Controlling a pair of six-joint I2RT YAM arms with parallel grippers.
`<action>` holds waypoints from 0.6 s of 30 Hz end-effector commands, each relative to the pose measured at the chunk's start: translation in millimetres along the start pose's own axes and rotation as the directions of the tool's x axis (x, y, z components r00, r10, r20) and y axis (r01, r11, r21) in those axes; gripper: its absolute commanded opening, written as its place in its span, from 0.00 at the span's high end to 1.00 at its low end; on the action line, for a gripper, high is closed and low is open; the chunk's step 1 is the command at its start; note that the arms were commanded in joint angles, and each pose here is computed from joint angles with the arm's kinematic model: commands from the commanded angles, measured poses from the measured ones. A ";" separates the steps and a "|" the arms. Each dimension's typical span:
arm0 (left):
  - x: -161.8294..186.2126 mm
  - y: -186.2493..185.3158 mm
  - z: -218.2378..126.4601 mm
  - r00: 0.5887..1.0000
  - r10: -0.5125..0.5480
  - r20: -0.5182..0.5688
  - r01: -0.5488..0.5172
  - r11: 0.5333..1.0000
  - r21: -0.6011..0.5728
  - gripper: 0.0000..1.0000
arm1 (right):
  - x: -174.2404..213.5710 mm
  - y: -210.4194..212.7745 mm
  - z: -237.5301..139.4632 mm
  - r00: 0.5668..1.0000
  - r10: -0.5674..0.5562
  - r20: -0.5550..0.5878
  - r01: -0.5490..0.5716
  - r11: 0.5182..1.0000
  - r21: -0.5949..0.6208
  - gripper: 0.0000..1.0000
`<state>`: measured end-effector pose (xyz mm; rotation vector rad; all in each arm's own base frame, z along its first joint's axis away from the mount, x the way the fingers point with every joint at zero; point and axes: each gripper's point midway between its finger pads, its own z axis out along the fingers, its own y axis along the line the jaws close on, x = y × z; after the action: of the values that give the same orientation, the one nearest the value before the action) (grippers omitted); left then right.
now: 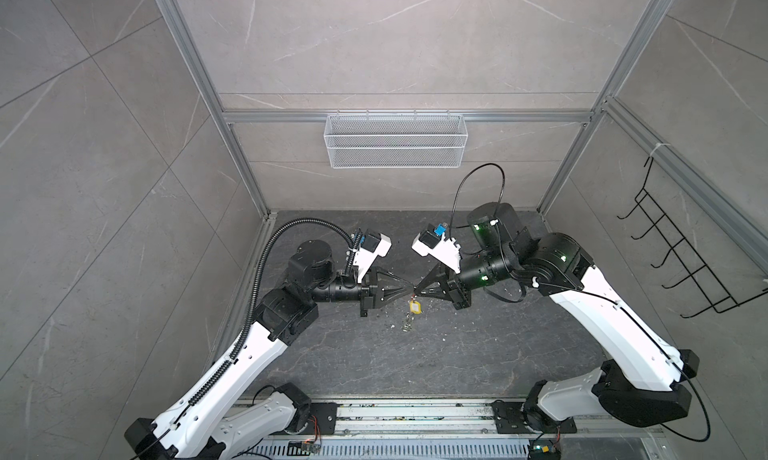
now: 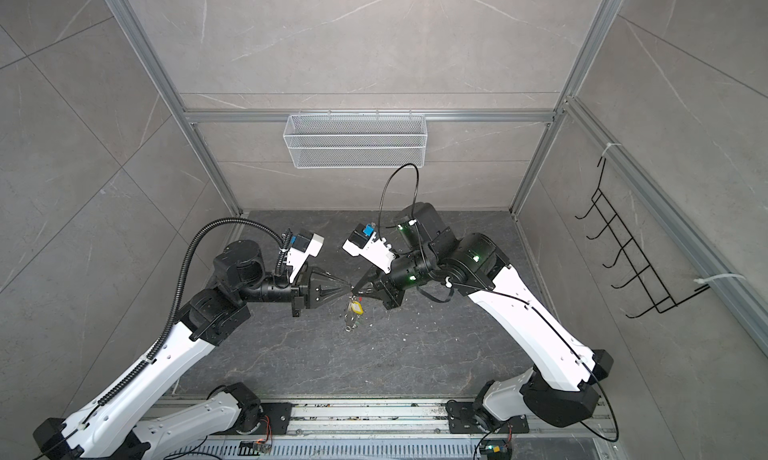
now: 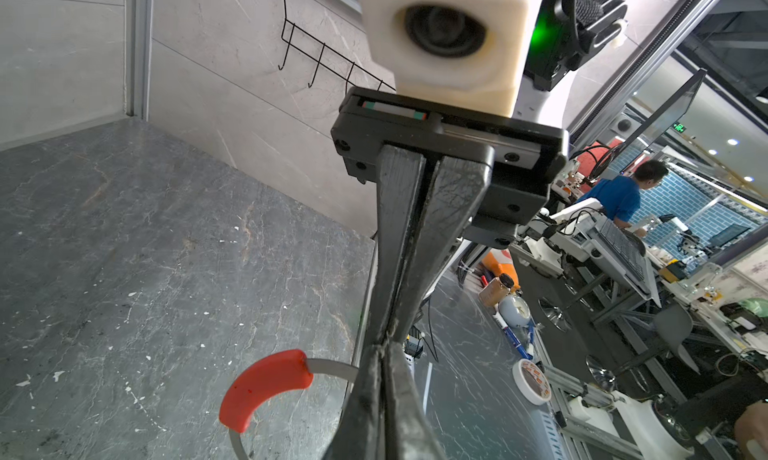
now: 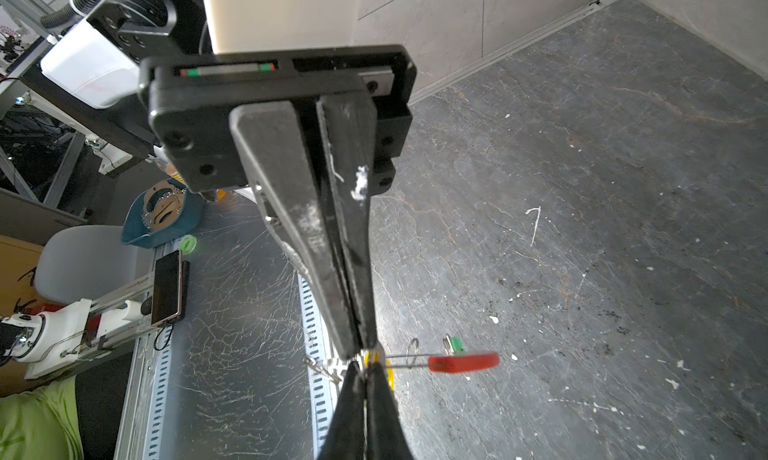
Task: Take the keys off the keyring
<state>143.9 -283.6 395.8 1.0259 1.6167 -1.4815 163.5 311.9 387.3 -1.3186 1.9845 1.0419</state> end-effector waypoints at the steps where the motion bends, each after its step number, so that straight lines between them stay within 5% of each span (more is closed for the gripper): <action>1: -7.5 -14.5 -1.1 1.000 0.024 0.009 -0.025 0.998 0.055 1.00 | -17.2 1.4 -4.3 0.997 -0.032 0.074 0.031 0.999 0.012 1.00; 5: -11.5 -14.5 -2.8 0.998 0.032 0.048 -0.034 0.998 0.046 1.00 | -22.0 1.1 -3.5 0.993 -0.020 0.119 0.019 1.000 0.009 1.00; 10: -23.1 -6.9 -6.7 0.983 0.055 0.173 -0.055 0.998 -0.005 1.00 | -36.4 -1.4 -8.0 0.962 0.006 0.272 -0.012 1.000 0.022 0.66; 18: -50.4 0.4 -29.5 0.876 0.204 0.436 -0.146 0.976 -0.163 1.00 | -62.7 2.5 -21.1 0.847 0.065 0.527 -0.048 0.998 -0.046 0.54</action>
<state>157.1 -271.3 406.6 0.7995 1.4040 -1.4109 187.4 320.7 391.5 -0.9539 1.8259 1.1732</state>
